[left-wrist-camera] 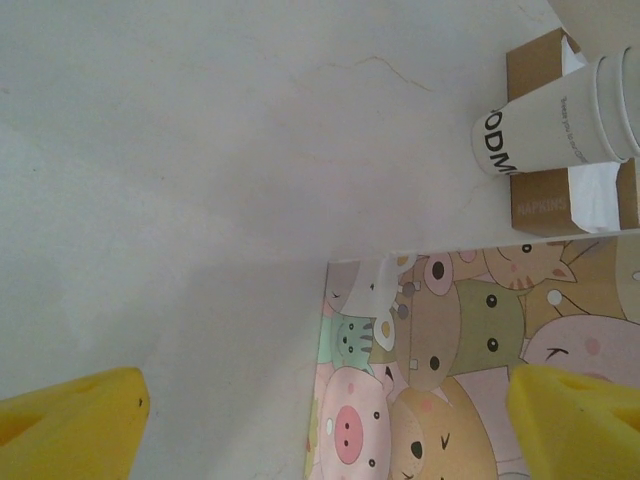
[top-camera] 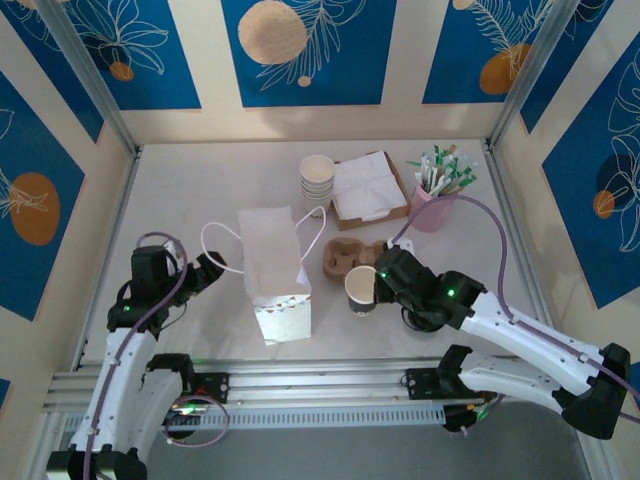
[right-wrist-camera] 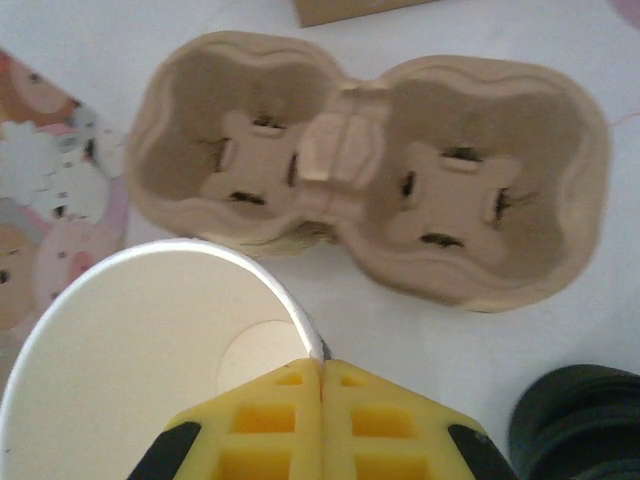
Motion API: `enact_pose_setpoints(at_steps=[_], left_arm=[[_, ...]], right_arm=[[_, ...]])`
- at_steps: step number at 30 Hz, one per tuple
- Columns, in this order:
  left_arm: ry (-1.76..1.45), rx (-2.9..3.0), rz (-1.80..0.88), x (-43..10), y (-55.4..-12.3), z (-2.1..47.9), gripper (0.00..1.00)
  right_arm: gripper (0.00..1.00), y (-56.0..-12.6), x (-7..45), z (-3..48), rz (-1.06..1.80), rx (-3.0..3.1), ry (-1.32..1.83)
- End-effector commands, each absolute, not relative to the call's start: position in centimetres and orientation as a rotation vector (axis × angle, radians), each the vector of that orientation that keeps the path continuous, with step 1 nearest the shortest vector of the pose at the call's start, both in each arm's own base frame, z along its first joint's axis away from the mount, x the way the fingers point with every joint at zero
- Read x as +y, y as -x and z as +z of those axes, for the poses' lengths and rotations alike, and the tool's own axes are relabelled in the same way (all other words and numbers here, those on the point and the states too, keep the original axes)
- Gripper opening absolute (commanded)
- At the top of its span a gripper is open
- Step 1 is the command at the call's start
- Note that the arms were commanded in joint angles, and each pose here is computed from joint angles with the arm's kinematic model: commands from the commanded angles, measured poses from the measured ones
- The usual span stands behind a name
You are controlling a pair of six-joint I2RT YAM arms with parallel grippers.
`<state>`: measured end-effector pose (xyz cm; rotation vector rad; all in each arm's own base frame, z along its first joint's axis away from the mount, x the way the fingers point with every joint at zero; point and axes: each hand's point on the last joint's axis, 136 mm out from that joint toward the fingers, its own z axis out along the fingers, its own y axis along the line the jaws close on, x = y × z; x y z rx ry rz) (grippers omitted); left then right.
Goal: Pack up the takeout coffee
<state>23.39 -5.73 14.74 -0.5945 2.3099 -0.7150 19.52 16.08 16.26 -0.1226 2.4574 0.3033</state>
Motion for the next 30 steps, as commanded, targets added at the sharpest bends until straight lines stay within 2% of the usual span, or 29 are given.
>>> enact_pose_setpoints(at_steps=[1,18,24,30], left_arm=[[0.607,2.336,-0.755,-6.1,-22.8,14.1,0.92],[0.596,2.342,-0.775,-6.4,-22.6,13.4,0.92],[0.598,2.343,-0.772,-6.4,-22.8,13.3,0.92],[0.584,2.336,-0.771,-6.4,-23.0,13.5,0.92]], right_arm=[[0.0,-18.8,17.3,15.3,0.387,2.478,0.144],[0.01,-18.5,16.4,12.6,0.286,2.525,0.115],[0.13,-18.2,16.1,12.3,0.254,2.539,0.124],[0.37,-18.0,16.0,13.4,0.268,2.547,0.12]])
